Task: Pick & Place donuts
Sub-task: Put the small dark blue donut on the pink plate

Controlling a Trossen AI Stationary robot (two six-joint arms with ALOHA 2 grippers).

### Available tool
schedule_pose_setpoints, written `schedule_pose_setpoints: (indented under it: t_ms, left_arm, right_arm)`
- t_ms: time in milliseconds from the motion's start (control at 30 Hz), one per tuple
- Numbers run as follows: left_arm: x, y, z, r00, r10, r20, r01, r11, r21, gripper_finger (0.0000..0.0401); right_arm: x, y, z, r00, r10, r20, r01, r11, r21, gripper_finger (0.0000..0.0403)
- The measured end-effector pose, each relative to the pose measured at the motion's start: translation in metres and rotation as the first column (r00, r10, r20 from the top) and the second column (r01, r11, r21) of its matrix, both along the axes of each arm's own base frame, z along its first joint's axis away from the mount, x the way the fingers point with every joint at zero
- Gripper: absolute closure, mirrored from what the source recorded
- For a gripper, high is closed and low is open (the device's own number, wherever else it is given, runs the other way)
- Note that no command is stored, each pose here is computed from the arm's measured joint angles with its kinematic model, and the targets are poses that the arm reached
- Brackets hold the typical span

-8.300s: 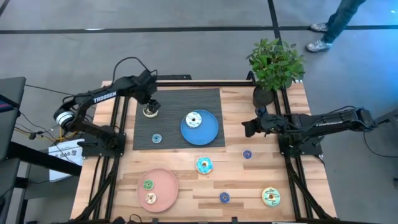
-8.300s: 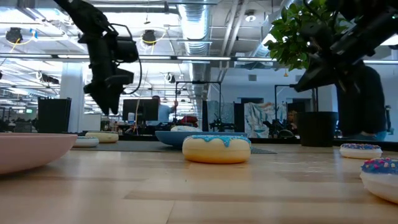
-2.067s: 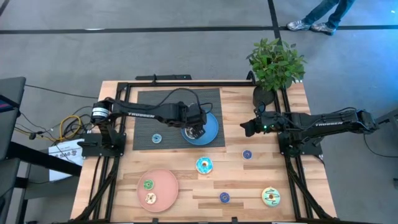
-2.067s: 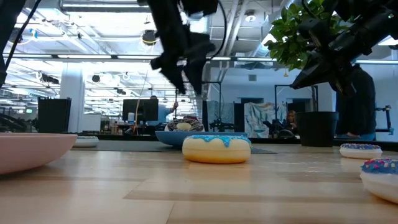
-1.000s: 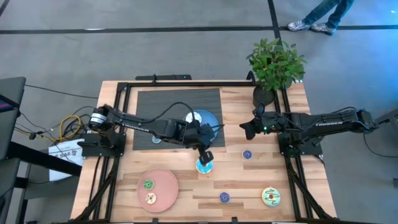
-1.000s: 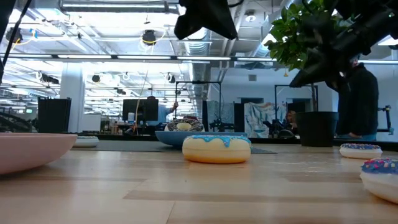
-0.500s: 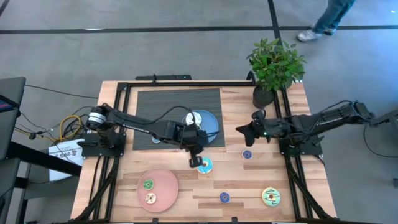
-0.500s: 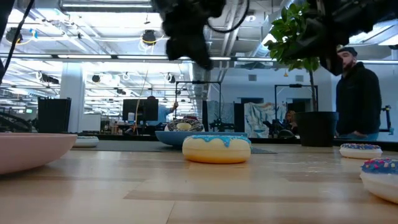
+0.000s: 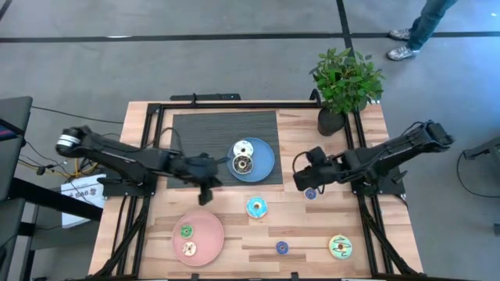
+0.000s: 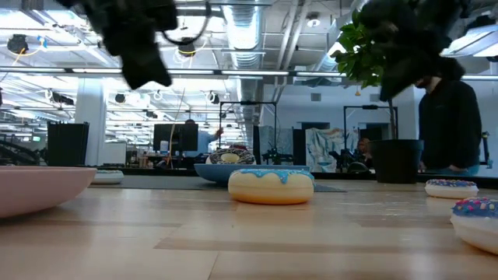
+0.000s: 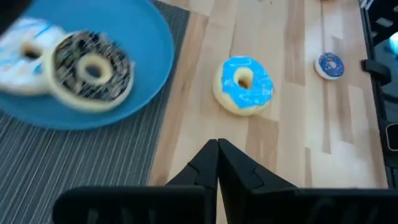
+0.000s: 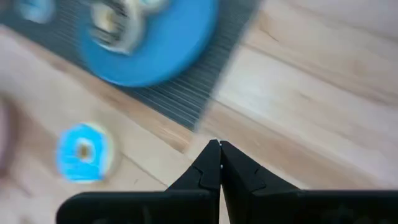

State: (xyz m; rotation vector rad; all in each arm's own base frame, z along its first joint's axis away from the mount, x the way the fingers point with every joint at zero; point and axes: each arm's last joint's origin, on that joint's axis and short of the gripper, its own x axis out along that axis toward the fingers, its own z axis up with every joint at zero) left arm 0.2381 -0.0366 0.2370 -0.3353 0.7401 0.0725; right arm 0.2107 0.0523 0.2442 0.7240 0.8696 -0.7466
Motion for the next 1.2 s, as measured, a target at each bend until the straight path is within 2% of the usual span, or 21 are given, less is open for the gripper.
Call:
schedule_pose_setpoints:
  t_ms: [167,300,567,767,933,1033,1200]
  left_arm:
    - [-0.034,0.007,-0.005,0.998,0.04,0.039,-0.041,0.999,0.007,0.0401]
    - [-0.046,0.009,-0.007,0.998,0.035,0.056,-0.036,0.999,0.01,0.0401]
    - [-0.048,0.01,-0.01,0.997,0.06,0.049,-0.06,0.998,-0.016,0.0401]
    - [-0.048,0.01,-0.01,0.996,0.071,0.05,-0.07,0.997,-0.009,0.0401]
    - [-0.048,0.01,-0.01,0.996,0.078,0.05,-0.078,0.997,-0.013,0.0401]
    - [-0.048,0.01,-0.01,0.995,0.087,0.052,-0.087,0.996,-0.011,0.0401]
    - [-0.048,0.011,-0.01,0.991,0.121,0.053,-0.12,0.993,-0.023,0.0401]
  right_arm:
    - [0.001,0.002,-0.01,0.981,-0.146,-0.131,0.154,0.986,0.06,0.0402]
    - [0.003,0.004,-0.02,0.959,-0.206,-0.196,0.226,0.97,0.086,0.0388]
    - [0.011,0.01,-0.041,0.899,-0.297,-0.323,0.356,0.924,0.14,0.0301]
    - [0.016,0.019,-0.056,0.863,-0.315,-0.395,0.396,0.907,0.143,0.0217]
    - [0.02,0.028,-0.068,0.865,-0.292,-0.409,0.374,0.917,0.137,0.0153]
    - [0.023,0.031,-0.075,0.859,-0.286,-0.424,0.369,0.921,0.126,0.0138]
    - [0.028,0.033,-0.088,0.852,-0.254,-0.458,0.354,0.924,0.145,0.0137]
